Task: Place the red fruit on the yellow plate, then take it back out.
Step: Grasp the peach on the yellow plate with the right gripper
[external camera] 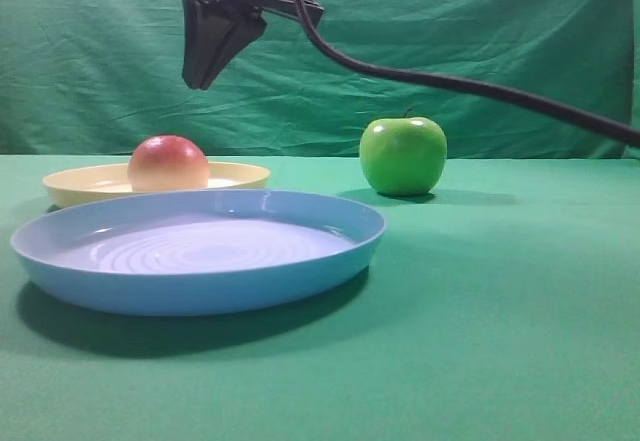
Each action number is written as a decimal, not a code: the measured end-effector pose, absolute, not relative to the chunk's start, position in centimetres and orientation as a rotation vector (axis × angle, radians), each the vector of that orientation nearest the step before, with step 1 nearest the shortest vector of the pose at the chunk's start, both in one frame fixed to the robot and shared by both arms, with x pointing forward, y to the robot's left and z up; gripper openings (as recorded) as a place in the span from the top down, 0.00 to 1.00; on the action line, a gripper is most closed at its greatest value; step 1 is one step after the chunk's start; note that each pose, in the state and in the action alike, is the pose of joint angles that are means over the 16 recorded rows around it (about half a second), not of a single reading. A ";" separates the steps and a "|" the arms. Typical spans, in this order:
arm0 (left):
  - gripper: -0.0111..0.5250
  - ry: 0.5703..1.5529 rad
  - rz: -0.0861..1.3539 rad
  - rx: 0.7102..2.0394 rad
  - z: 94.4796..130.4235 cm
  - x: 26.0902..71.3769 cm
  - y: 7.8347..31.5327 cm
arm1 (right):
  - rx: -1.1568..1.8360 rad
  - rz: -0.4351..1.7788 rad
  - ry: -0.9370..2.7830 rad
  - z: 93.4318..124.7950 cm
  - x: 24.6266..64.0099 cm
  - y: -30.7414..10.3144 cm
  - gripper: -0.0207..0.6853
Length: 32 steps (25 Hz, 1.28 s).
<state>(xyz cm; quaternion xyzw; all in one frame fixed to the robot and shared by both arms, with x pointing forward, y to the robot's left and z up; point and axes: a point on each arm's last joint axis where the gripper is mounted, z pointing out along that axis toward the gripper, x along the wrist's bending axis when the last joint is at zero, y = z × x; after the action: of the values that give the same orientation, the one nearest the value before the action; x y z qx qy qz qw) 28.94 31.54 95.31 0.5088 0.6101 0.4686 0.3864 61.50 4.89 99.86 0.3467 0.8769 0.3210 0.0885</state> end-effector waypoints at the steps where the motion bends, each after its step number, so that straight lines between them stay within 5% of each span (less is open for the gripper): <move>1: 0.98 1.553 1.193 1.295 95.3 28.9 31.5 | 1.030 0.964 2.602 99.6 61.7 5.0 0.45; 8: 0.98 1.553 1.193 1.295 95.3 28.9 31.5 | 1.032 0.997 2.565 97.2 62.6 5.7 0.08; 14: 0.98 1.553 1.193 1.295 95.3 28.9 31.5 | 1.046 0.990 2.564 94.9 63.1 6.1 0.03; 20: 0.98 1.553 1.193 1.295 95.3 28.9 31.5 | 1.059 0.963 2.584 93.2 63.2 6.2 0.13; 32: 0.98 1.553 1.193 1.295 95.3 28.9 31.5 | 1.044 0.876 2.636 94.5 62.8 5.5 0.57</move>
<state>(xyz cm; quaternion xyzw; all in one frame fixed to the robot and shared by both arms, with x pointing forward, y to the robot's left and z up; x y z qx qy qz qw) 28.94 31.54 95.31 0.5088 0.6101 0.4686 0.3864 62.84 5.45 94.53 0.3505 0.8849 0.2941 0.0870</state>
